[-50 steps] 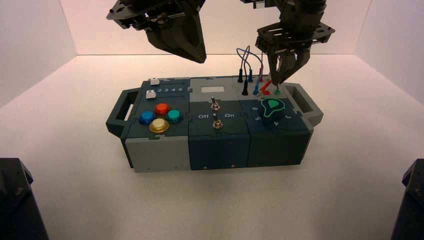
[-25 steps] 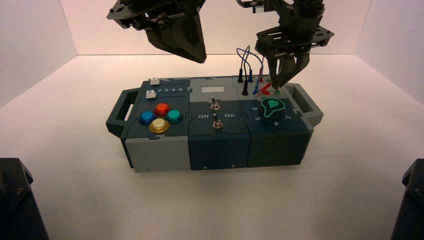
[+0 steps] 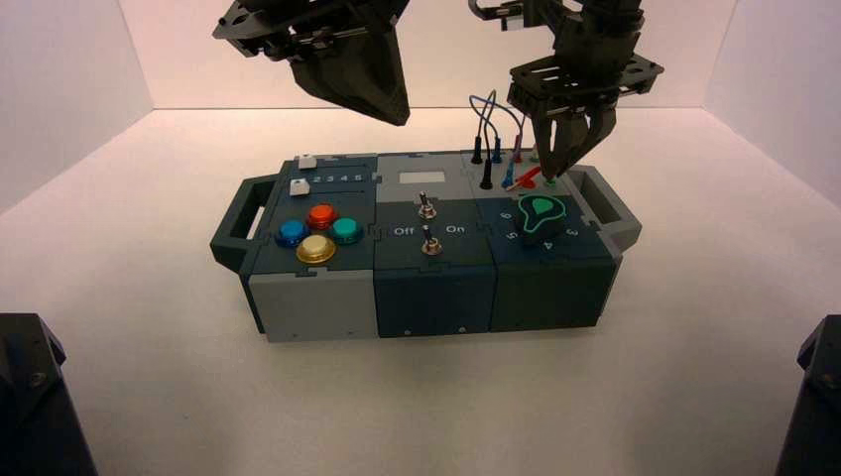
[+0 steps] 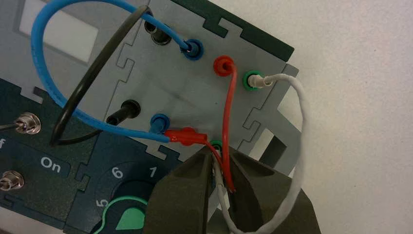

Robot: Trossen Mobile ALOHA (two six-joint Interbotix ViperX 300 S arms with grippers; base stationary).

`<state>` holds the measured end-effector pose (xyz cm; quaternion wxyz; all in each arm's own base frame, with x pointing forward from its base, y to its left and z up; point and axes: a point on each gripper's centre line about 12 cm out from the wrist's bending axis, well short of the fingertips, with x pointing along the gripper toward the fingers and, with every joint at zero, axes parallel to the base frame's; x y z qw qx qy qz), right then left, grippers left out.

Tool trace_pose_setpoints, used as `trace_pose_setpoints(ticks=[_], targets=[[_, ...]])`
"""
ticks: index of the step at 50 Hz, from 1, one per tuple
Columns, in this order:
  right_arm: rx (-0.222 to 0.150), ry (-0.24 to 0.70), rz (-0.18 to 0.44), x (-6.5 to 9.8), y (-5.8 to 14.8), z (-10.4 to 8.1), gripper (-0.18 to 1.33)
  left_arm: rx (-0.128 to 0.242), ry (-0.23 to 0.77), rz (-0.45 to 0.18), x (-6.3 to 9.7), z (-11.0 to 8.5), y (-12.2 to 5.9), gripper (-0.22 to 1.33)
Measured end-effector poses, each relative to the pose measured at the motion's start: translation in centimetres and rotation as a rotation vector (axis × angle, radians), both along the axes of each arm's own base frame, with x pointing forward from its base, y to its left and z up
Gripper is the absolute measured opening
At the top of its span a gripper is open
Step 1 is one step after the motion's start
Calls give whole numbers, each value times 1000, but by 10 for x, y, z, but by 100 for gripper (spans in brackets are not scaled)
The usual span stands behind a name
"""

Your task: Insert the white wire.

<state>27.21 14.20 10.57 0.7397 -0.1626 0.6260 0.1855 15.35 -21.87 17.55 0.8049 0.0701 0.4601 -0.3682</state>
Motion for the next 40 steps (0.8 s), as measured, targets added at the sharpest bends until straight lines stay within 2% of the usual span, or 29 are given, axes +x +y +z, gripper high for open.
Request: trace_pose_setpoints(ticks=[40], targets=[[-24, 41, 5, 7, 4, -8, 9, 0, -8, -5, 0, 1, -1, -16]])
